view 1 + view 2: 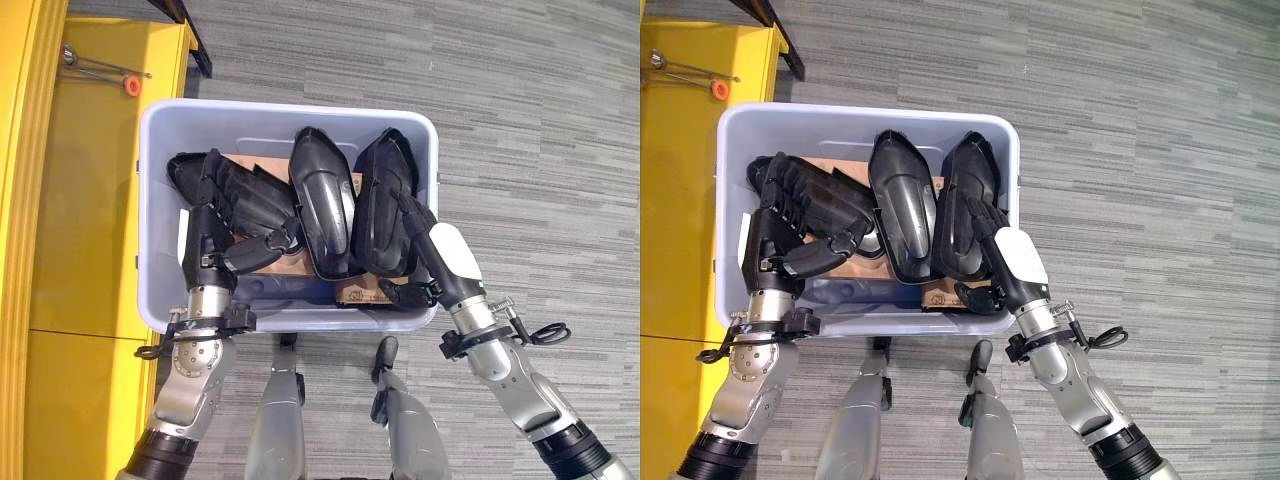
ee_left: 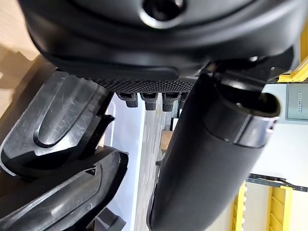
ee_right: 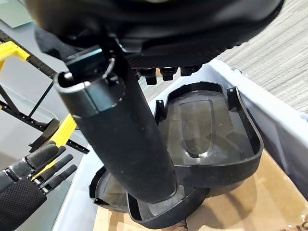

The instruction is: Move parts from the plastic box to the shelf.

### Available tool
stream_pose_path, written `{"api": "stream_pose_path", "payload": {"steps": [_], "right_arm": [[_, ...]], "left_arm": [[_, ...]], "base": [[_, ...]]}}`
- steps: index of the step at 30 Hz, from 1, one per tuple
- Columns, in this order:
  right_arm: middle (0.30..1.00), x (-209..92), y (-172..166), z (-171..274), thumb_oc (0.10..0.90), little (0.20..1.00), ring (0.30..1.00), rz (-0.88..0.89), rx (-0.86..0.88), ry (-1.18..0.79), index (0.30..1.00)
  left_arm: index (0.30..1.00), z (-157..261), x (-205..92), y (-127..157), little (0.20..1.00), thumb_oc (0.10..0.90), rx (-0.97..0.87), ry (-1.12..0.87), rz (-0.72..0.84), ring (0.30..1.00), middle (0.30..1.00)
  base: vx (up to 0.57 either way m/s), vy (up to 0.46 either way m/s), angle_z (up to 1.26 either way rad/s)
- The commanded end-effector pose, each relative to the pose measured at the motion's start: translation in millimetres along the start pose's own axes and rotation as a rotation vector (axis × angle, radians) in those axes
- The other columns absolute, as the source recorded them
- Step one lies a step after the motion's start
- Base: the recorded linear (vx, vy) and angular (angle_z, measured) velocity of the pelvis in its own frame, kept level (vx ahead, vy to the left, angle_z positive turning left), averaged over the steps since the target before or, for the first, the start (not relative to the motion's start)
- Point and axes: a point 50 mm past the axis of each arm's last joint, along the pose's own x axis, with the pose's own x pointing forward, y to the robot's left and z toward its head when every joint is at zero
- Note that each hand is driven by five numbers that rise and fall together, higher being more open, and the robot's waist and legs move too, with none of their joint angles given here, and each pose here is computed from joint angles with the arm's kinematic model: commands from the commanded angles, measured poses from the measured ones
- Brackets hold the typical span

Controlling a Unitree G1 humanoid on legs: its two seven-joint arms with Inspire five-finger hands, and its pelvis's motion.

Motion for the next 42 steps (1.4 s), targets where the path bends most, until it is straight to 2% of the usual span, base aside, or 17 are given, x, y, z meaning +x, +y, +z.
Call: {"api": "stream_pose_path", "payload": {"steps": [1,15,30,42], "right_arm": [[1.0,13,-16,29,0.9,1.0,1.0,-0.116,0.042,-0.168,1.0],[1.0,15,-12,31,0.9,1.0,1.0,-0.148,0.151,-0.154,1.0],[1.0,35,-18,35,0.9,1.0,1.0,-0.24,0.108,-0.168,1.0],[1.0,40,-19,29,0.9,1.0,1.0,-0.282,0.081,-0.134,1.0]], "left_arm": [[1.0,54,4,-9,1.0,0.9,-0.035,-0.311,-0.051,1.0,1.0],[1.0,56,4,-9,1.0,0.9,-0.048,-0.32,-0.028,1.0,1.0],[1.0,63,6,-15,1.0,0.9,-0.093,-0.355,-0.022,1.0,1.0],[1.0,68,7,-17,1.0,0.9,-0.116,-0.375,-0.019,1.0,1.0]], "base": [[0.0,0.0,0.0],[0.0,0.005,-0.02],[0.0,0.005,0.01],[0.0,0.012,0.03]]}}
